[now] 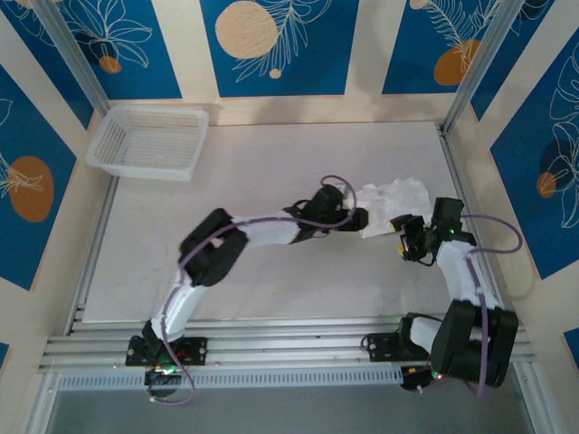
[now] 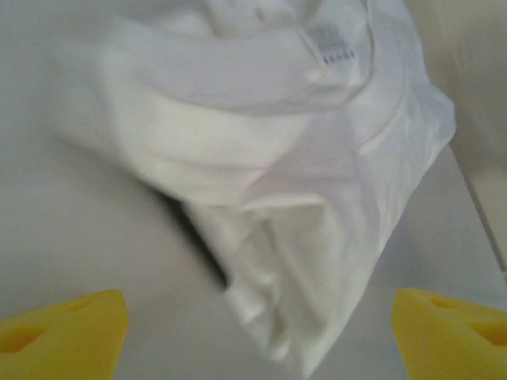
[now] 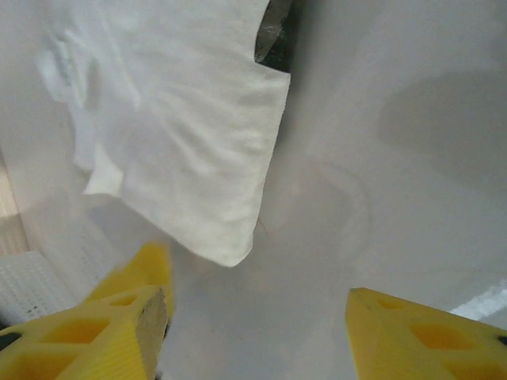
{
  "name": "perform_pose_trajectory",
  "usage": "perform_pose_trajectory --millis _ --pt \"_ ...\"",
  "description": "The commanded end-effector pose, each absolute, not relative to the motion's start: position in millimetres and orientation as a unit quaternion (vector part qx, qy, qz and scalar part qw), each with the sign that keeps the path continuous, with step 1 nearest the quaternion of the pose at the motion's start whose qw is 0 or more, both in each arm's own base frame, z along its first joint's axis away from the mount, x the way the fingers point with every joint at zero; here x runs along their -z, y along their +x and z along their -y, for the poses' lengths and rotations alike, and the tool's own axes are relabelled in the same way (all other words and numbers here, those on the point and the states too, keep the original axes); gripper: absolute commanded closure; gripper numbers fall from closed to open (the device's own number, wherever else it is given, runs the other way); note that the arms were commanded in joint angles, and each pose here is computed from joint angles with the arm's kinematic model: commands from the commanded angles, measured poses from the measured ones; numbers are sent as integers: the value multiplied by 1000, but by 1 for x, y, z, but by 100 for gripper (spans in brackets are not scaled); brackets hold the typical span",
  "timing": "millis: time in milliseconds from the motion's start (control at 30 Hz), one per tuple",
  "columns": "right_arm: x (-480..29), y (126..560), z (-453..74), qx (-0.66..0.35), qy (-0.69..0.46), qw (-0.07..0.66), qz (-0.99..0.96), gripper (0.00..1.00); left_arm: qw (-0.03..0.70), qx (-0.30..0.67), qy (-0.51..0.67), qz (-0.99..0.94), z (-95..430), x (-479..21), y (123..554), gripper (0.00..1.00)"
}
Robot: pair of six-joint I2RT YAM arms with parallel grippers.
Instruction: Fold the inside-out t-shirt
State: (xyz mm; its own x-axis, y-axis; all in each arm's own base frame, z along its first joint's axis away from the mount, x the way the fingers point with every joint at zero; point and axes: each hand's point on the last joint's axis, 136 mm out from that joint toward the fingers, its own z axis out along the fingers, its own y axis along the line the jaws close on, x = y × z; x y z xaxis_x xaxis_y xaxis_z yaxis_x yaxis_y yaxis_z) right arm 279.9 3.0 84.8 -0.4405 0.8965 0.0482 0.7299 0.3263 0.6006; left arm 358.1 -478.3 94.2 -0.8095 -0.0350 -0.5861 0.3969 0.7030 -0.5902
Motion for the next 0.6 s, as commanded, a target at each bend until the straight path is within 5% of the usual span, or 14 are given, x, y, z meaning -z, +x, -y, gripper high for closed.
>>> perform_pose_trajectory --millis 0,200,333,567 --pt "-80 306 -13 -327 490 139 -796 37 415 353 123 -829 415 -201 366 13" --pt "-54 353 -27 -331 483 140 -798 43 463 256 124 -840 310 -222 320 17" --pt "-39 385 -10 -335 517 165 -770 76 468 215 86 -853 264 -198 302 19" --pt "-43 444 24 -263 512 206 -791 89 468 197 53 -860 235 -176 292 19"
